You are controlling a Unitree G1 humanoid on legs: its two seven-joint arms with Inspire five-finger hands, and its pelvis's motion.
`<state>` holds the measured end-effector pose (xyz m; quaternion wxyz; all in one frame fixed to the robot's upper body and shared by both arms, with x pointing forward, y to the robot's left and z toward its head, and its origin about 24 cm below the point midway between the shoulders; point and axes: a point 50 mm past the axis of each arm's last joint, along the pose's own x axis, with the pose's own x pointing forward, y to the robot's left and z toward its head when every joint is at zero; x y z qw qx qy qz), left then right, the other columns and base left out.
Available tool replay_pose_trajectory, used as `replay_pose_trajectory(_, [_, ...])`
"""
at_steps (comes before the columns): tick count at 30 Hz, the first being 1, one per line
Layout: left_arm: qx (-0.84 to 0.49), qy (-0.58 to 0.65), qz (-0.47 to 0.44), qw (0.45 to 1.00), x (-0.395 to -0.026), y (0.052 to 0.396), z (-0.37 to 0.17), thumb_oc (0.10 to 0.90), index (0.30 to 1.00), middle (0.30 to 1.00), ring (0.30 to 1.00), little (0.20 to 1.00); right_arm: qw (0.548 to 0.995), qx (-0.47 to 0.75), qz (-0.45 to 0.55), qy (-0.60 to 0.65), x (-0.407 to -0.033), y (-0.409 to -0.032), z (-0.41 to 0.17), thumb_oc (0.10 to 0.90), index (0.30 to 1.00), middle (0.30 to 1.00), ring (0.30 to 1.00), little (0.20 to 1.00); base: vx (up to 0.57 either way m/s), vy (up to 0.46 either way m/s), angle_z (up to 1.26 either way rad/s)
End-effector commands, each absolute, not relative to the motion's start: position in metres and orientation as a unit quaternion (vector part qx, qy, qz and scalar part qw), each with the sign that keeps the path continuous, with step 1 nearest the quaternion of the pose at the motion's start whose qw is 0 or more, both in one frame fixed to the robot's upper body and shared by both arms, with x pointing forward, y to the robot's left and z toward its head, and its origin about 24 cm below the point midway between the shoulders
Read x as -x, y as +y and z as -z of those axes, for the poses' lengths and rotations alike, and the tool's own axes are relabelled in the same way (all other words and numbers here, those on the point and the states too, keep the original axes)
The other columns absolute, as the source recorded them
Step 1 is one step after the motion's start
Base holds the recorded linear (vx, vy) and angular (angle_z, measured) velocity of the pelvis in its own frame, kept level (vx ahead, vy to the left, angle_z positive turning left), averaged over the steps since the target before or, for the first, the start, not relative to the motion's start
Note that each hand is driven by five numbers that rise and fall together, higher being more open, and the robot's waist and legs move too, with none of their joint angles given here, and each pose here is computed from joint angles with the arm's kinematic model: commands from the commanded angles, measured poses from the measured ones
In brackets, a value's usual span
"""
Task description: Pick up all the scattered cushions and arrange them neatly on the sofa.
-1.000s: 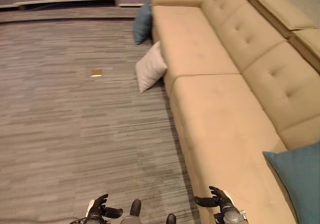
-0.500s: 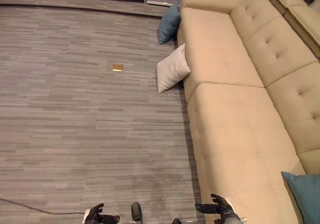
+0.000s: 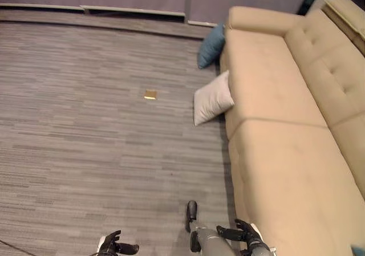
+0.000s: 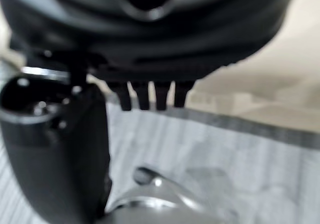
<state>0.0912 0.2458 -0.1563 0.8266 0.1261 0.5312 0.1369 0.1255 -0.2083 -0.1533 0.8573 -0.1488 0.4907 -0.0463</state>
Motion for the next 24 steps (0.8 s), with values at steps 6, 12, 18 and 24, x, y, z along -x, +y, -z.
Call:
replay_pose_trajectory(6, [-0.13,0.489,-0.136,0.852,-0.114,0.253,0.146,0.8,0.9,0.9,0.9,0.9,0.841,0.177,0.088,0.504,-0.115,-0.24,0.15,0.8,0.9,0.9,0.9,0.9,0.2,-0.092,0.04])
replay_pose_trajectory(12, [-0.142,0.502,-0.14,0.842,-0.105,0.261,0.147,0.8,0.9,0.9,0.9,0.9,0.849,0.191,0.079,0.487,-0.124,-0.239,0.147,0.8,0.9,0.9,0.9,0.9,0.28,0.059,-0.16])
replay_pose_trajectory(18, [-0.137,0.502,-0.144,0.842,-0.103,0.26,0.148,0.8,0.9,0.9,0.9,0.9,0.851,0.191,0.073,0.484,-0.125,-0.233,0.148,0.8,0.9,0.9,0.9,0.9,0.26,0.141,-0.31])
replay_pose_trajectory(24, [-0.144,0.493,-0.157,0.843,-0.109,0.269,0.143,0.8,0.9,0.9,0.9,0.9,0.865,0.187,0.051,0.463,-0.143,-0.218,0.145,0.8,0.9,0.9,0.9,0.9,0.3,0.257,-0.19])
